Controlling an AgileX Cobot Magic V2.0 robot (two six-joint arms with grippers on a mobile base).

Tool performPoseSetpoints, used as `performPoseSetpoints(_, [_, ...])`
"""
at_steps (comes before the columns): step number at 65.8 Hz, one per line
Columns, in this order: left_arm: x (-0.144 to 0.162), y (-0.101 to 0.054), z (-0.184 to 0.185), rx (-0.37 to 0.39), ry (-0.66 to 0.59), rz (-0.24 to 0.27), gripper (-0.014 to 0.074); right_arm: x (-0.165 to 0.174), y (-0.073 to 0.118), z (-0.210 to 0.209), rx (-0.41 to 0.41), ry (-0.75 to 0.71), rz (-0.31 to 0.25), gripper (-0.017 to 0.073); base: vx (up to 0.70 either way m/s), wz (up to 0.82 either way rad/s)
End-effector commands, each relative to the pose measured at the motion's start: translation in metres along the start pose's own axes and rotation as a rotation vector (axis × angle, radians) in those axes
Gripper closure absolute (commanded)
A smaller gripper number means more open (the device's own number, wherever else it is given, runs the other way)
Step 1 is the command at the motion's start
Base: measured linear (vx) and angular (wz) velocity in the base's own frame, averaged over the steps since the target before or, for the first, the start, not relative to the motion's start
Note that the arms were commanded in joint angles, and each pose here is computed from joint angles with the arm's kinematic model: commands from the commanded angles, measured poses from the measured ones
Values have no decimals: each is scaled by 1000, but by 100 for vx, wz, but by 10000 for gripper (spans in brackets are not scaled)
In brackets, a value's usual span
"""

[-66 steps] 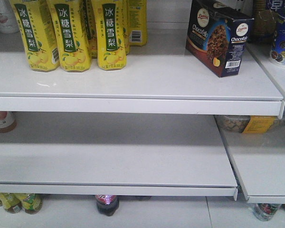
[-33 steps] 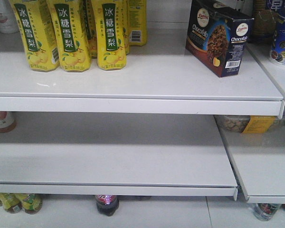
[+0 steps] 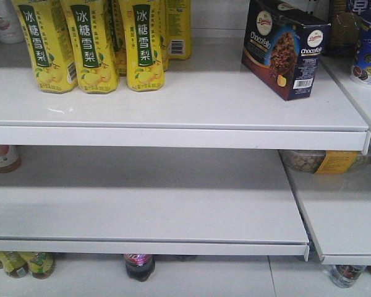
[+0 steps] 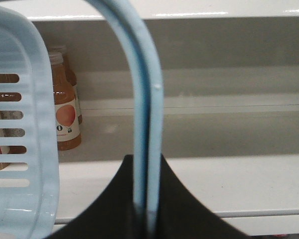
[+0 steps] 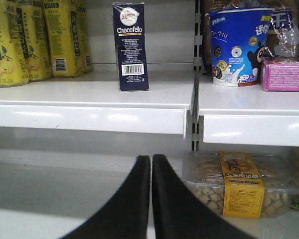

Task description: Left arm holds basket, right arm returns cookies

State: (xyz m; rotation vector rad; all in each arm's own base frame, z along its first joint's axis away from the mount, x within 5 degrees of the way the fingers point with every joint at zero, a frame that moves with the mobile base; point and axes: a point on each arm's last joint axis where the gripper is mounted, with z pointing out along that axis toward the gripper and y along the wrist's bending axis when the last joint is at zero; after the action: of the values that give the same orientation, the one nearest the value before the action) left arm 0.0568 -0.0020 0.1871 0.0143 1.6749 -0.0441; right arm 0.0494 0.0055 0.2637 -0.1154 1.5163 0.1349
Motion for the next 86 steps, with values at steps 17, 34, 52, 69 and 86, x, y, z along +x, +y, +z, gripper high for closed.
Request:
performPoseSetpoints(17, [-8,0,-2,3,-120,23,600,-13,-4,3,99,-61,-24,568,0,0])
performPoseSetpoints(34, [-8,0,-2,3,-120,23,600,27,-15,9,274,-21,4,568,0,0])
performPoseSetpoints(52, [-8,0,-2,3,-120,23,600,55,-13,4,271,-56,-53,568,0,0])
performPoseSetpoints(69, [-8,0,-2,3,-120,23,600,57,-13,4,256,-37,-78,568,0,0])
performPoseSetpoints(86, [-8,0,-2,3,-120,23,600,61,-8,2,177,-13,-25,568,0,0])
